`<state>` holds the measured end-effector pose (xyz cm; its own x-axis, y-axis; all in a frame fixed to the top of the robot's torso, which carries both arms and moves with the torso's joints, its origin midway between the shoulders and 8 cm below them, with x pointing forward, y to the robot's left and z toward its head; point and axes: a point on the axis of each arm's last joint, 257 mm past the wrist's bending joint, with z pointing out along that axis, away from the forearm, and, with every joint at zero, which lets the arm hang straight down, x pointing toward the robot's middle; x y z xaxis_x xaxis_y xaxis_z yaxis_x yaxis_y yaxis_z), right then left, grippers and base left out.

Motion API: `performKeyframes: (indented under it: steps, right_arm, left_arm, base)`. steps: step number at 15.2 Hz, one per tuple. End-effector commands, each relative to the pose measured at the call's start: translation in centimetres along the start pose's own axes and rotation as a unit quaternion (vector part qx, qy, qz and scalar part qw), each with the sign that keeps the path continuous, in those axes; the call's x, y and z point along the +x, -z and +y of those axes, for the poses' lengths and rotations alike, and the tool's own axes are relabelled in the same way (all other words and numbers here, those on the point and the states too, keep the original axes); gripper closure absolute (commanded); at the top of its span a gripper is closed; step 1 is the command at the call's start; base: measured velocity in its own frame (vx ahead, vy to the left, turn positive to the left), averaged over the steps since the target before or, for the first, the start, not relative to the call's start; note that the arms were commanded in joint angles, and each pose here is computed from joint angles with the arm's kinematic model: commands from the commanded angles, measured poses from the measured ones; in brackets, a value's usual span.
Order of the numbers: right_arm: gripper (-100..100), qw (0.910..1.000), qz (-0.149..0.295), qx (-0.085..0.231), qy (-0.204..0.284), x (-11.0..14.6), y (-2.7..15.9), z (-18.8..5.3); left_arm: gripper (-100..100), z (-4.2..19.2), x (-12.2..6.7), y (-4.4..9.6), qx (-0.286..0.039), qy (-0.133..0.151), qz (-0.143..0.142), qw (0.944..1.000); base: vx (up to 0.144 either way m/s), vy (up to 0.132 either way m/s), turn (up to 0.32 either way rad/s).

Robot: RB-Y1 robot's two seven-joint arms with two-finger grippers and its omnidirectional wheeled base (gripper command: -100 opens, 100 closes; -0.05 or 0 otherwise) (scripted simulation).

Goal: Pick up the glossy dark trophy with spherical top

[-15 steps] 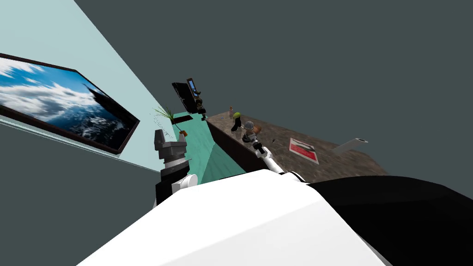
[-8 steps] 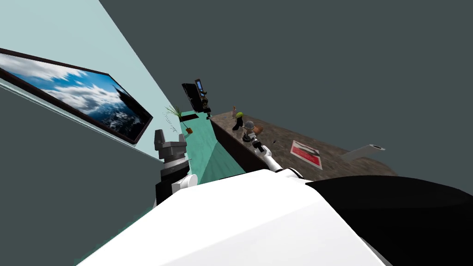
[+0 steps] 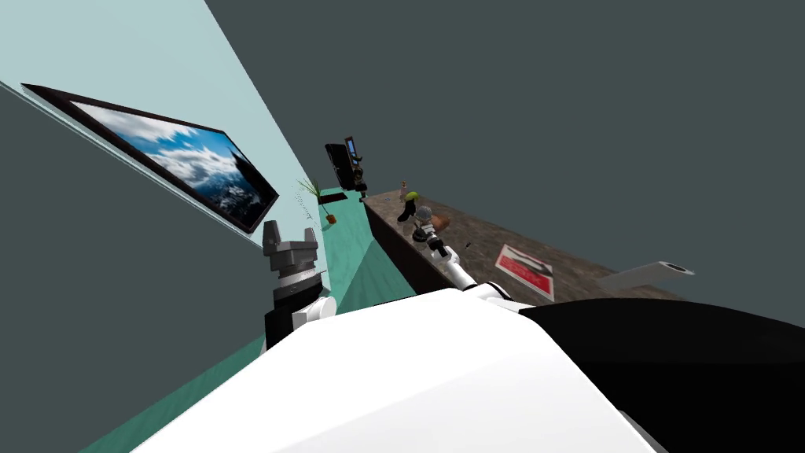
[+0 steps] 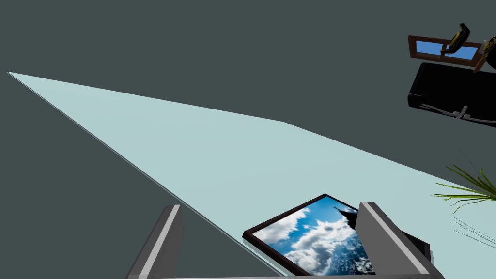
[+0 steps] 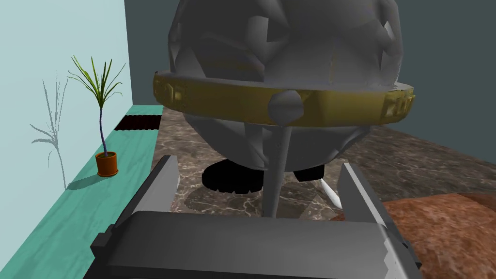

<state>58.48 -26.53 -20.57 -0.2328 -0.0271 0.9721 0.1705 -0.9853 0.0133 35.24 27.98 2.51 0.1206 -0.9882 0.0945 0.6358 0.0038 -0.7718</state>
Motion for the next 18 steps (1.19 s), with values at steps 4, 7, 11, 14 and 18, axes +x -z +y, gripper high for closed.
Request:
performKeyframes:
  steps: [4,7,11,14,18]
  right_arm:
    - [-100,0.9997,0.010,-0.023,0.008,0.4,-0.7,0.2]
    - [-100,0.9991,0.016,-0.040,-0.001,0.7,-1.4,0.1]
    - [-100,0.9982,0.020,-0.056,0.003,0.9,-2.0,-0.1]
    - [-100,0.9976,0.020,-0.063,0.021,1.0,-2.0,0.3]
    - [-100,0.9962,0.022,-0.083,0.016,1.1,-2.6,0.3]
  left_arm:
    - [0,0.0,0.0,0.0,0.000,0.000,0.000,1.0000]
    - [0,0.0,0.0,0.0,0.000,0.000,0.000,1.0000]
    - [0,0.0,0.0,0.0,0.000,0.000,0.000,1.0000]
    - [0,0.0,0.0,0.0,0.000,0.000,0.000,1.0000]
    - [0,0.0,0.0,0.0,0.000,0.000,0.000,1.0000]
  base:
    - [-0.043,-0.063,0.178]
    - [-0.044,-0.047,0.148]
    - [-0.031,-0.033,0.105]
    - [-0.053,-0.056,0.177]
    - [-0.046,-0.049,0.156]
